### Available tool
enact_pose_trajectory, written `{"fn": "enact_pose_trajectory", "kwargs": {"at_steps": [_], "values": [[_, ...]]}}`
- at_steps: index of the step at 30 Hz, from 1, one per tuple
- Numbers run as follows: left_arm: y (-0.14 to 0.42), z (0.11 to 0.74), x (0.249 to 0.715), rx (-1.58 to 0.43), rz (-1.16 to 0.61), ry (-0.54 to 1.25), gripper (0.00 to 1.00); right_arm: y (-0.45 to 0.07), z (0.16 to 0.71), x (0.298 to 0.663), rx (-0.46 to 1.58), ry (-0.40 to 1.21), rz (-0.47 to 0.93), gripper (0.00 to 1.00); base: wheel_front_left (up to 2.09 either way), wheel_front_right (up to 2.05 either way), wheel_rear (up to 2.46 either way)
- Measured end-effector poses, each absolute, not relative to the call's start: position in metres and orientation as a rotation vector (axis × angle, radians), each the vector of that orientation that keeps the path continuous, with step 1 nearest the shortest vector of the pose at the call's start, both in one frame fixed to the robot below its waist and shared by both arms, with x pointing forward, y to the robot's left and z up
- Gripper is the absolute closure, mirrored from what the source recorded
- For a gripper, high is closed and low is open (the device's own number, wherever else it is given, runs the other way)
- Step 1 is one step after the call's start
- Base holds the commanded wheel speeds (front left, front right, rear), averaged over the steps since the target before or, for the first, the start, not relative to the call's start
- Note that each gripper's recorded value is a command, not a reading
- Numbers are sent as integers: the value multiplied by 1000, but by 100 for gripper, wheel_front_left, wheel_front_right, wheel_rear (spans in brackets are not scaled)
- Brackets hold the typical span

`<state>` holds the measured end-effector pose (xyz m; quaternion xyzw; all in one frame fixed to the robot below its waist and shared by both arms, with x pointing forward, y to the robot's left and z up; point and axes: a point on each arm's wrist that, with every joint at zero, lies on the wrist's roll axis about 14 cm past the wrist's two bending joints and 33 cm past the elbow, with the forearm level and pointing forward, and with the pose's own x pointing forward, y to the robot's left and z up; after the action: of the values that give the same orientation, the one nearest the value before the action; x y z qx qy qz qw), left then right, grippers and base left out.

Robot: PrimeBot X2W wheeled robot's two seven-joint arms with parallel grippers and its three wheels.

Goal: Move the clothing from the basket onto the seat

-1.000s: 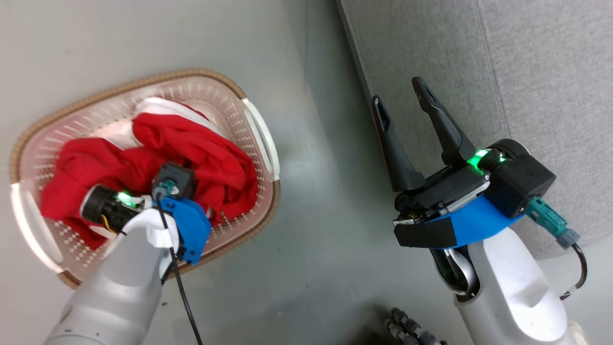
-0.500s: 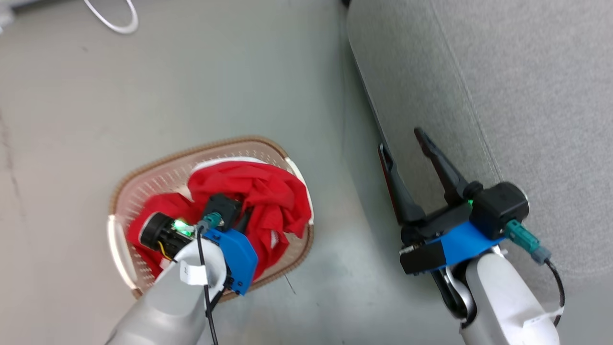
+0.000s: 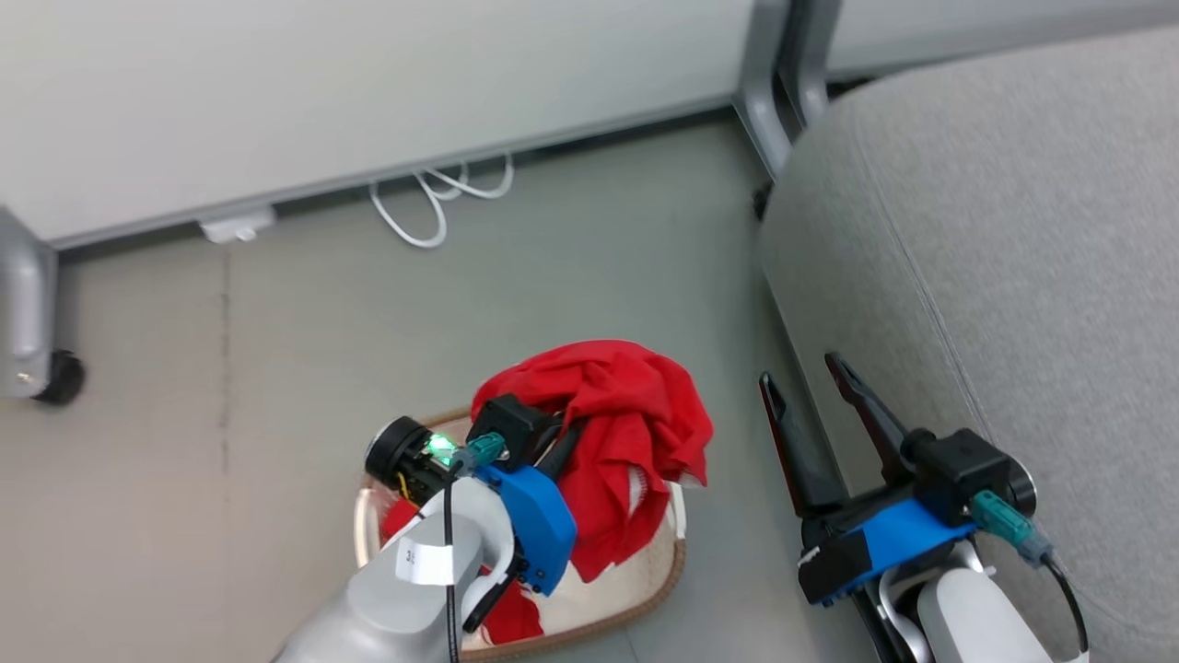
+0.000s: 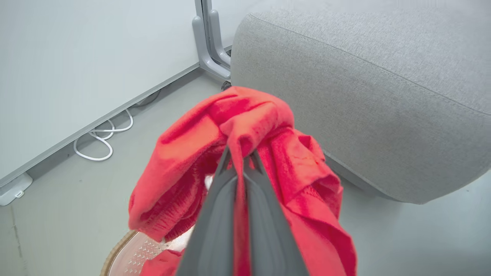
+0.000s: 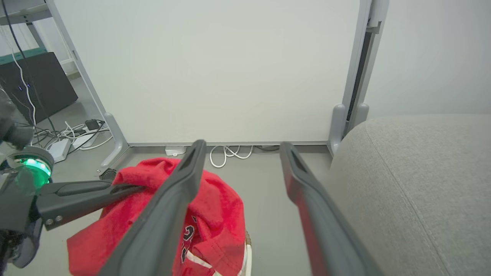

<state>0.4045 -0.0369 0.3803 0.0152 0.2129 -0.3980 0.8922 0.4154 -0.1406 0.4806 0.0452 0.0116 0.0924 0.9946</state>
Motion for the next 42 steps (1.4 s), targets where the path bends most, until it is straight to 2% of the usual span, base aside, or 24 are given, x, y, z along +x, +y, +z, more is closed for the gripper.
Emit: {"fn": "enact_pose_trajectory", "kwargs": {"at_steps": [21,42], "values": [[-57,551,410,48,-873,1,100,-107,516,385,93,-30,281,0,0,0,0],[-67,545,403,38,-905,15,100,-95,512,381,103,5,315,0,0,0,0]]}}
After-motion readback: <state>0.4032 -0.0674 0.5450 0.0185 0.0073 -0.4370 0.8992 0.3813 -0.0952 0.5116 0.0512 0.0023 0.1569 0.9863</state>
